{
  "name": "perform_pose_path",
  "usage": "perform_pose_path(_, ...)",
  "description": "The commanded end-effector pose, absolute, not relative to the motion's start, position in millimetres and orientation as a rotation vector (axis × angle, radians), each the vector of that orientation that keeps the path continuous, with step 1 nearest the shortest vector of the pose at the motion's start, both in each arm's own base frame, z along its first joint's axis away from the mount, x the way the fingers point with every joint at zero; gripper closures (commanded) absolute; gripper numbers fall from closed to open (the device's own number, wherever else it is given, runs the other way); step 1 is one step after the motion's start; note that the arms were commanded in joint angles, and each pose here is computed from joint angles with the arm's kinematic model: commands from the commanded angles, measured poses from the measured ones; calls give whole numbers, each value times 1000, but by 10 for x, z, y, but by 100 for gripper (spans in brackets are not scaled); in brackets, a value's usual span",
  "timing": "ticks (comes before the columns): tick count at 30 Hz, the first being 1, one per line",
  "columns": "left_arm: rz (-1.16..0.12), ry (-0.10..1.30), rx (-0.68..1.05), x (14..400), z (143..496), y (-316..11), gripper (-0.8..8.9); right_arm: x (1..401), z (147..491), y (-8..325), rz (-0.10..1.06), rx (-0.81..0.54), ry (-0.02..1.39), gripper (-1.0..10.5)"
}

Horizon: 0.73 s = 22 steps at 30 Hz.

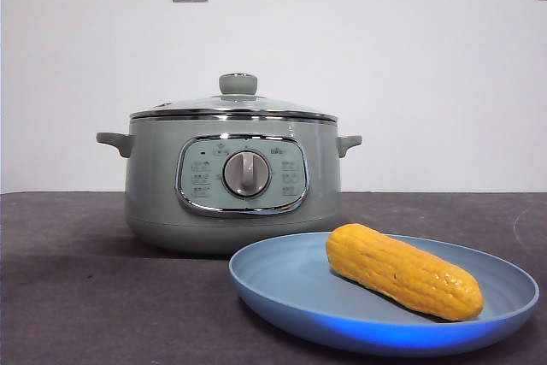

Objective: Take the corn out from the steamer,put the corn on the plate,close the lid

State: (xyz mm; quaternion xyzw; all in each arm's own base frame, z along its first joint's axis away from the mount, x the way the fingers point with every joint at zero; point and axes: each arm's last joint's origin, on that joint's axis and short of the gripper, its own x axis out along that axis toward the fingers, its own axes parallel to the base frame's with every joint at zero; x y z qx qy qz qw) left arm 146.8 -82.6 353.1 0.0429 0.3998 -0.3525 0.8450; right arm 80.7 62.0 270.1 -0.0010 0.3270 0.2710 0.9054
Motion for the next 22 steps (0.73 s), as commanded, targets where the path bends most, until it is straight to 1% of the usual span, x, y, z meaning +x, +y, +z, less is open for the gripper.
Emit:
perform_pose_path(1,-743,842,95,1474,3518,-828,818,808,2684,624,561,-4,675,946)
perform_pose_path(5,-740,833,97,1481,3523,-829,818,808,2683,624,561,-4,675,946)
perform_pose_path(8,-714,767,144,1518,3554,-834,817,808,2684,624,561,-4,675,946)
perform_pose_path(11,-672,619,234,1544,3652,-773,817,808,2683,624,561,-4,675,946)
perform_pose_path(13,-641,472,276,1543,3771,-690,817,808,2683,624,561,-4,675,946)
perform_pose_path(15,-598,345,291,1500,3884,-581,817,808,2683,624,561,-4,675,946)
perform_pose_path(17,-526,240,289,1434,3949,-460,817,808,2683,624,561,-4,675,946)
perform_pose_path(18,-478,183,284,1389,3953,-387,817,808,2683,624,561,-4,675,946)
perform_pose_path(20,-400,114,281,1314,3903,-281,817,808,2683,624,561,-4,675,946)
perform_pose_path(22,-315,54,281,1236,3764,-179,817,808,2683,624,561,-4,675,946)
